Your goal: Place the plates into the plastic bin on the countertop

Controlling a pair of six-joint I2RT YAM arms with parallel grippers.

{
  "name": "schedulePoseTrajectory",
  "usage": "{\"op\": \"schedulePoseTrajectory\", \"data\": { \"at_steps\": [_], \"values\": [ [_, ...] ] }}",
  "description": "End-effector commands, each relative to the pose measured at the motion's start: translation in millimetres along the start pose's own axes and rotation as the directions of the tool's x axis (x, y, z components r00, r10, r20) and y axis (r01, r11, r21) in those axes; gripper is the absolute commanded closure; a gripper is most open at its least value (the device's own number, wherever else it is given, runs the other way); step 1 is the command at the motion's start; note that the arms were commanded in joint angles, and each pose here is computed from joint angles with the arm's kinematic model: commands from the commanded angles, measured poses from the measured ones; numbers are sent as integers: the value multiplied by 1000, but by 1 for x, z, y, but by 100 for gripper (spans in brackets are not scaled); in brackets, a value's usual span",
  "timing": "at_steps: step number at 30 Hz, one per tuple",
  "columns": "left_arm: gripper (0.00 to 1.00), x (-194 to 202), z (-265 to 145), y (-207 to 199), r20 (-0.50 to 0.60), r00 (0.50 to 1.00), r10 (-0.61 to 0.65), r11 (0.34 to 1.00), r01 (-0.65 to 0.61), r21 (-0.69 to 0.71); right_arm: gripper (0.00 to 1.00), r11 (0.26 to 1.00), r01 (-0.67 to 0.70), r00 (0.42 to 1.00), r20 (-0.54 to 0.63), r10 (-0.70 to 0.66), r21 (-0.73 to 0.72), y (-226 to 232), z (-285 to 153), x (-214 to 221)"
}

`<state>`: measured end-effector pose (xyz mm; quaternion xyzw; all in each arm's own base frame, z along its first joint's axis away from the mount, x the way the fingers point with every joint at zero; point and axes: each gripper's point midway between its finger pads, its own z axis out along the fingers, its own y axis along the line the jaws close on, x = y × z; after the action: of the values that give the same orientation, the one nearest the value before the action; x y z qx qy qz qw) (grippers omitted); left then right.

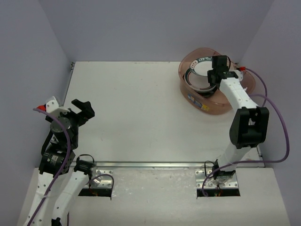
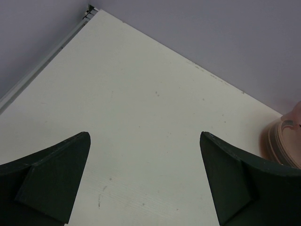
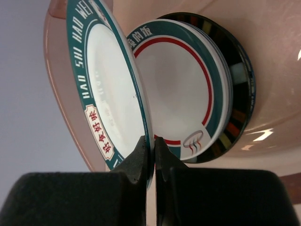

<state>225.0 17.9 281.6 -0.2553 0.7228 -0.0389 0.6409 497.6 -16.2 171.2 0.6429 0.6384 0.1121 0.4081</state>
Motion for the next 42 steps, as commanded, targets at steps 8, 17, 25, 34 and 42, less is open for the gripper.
{"op": "schedulePoseTrajectory", "data": {
  "at_steps": [8,17,25,34,42],
  "values": [
    [0,-5,1,-8,20,1000,-1,999,0,37,34,1000,13,1000,-4,-12,8,24,17,-1],
    [0,13,16,-17,-68,997,30,999,-27,38,1,980,29,993,-119,-5,197,-16,-20,6],
    [0,47,38,-34,-241,966,93,994,-78,70,1,957,161,962,-256,-97,242,-34,-2,10],
    [0,46,60,-68,-349,923,164,983,-122,139,1,388,870,470,271,-840,-305,76,-120,-4],
    [0,-3,66,-83,-239,952,192,977,-163,137,1,80,956,166,295,-941,-282,-41,-179,-16]
  ]
}}
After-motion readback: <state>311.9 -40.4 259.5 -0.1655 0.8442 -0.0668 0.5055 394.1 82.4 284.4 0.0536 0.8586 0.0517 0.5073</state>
